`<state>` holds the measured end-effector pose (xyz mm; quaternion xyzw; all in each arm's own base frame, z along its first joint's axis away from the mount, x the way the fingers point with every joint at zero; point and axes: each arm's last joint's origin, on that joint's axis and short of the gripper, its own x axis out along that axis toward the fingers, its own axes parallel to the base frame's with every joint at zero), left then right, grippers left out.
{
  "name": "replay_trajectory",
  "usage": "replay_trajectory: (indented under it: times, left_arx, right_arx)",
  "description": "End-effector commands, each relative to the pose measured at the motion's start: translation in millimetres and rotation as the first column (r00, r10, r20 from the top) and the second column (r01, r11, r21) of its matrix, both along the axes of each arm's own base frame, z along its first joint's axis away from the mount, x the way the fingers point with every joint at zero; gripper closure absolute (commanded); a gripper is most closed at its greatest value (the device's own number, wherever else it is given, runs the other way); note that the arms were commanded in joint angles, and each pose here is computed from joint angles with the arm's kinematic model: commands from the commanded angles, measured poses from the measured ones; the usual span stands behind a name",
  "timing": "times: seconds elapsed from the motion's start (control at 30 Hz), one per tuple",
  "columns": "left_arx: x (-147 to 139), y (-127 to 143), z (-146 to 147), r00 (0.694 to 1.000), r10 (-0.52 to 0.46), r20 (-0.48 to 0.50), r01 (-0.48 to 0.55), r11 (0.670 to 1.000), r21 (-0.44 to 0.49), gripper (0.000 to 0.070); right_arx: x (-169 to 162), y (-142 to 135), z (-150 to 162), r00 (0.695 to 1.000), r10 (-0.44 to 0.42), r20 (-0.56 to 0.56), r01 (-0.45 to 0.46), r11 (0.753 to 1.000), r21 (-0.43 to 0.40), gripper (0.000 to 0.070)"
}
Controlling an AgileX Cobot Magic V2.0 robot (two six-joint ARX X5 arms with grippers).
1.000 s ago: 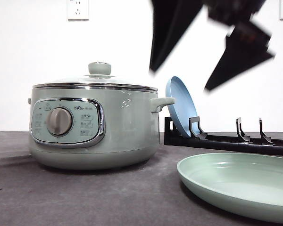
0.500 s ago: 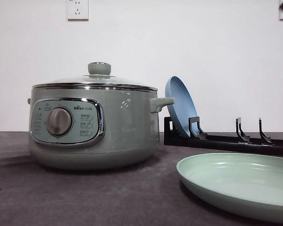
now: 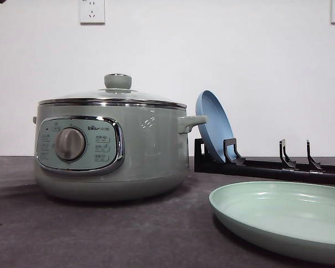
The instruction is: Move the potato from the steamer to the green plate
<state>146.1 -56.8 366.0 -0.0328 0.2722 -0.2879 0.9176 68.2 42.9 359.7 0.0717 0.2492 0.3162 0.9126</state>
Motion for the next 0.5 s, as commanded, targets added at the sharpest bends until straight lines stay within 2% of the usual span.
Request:
replay_trajectory:
  times: [0.0, 0.23, 0.47]
  left_arx:
    - [5, -3, 10, 0.999, -0.028, 0.025, 0.028, 0.999, 0.02, 0.0069]
    - [34, -18, 31, 0.994, -0.068, -0.086, 0.076, 0.994, 0.084, 0.007]
    - [82, -37, 50, 0.977, -0.052, -0.205, 0.076, 0.991, 0.111, 0.0071]
  right_arx:
    - [-1, 0, 4, 1.0, 0.012, 0.023, -0.012, 1.0, 0.002, 0.0]
    - [-1, 0, 4, 1.0, 0.012, 0.023, -0.012, 1.0, 0.002, 0.0]
    - [-1, 0, 4, 1.0, 0.012, 0.023, -0.012, 1.0, 0.002, 0.0]
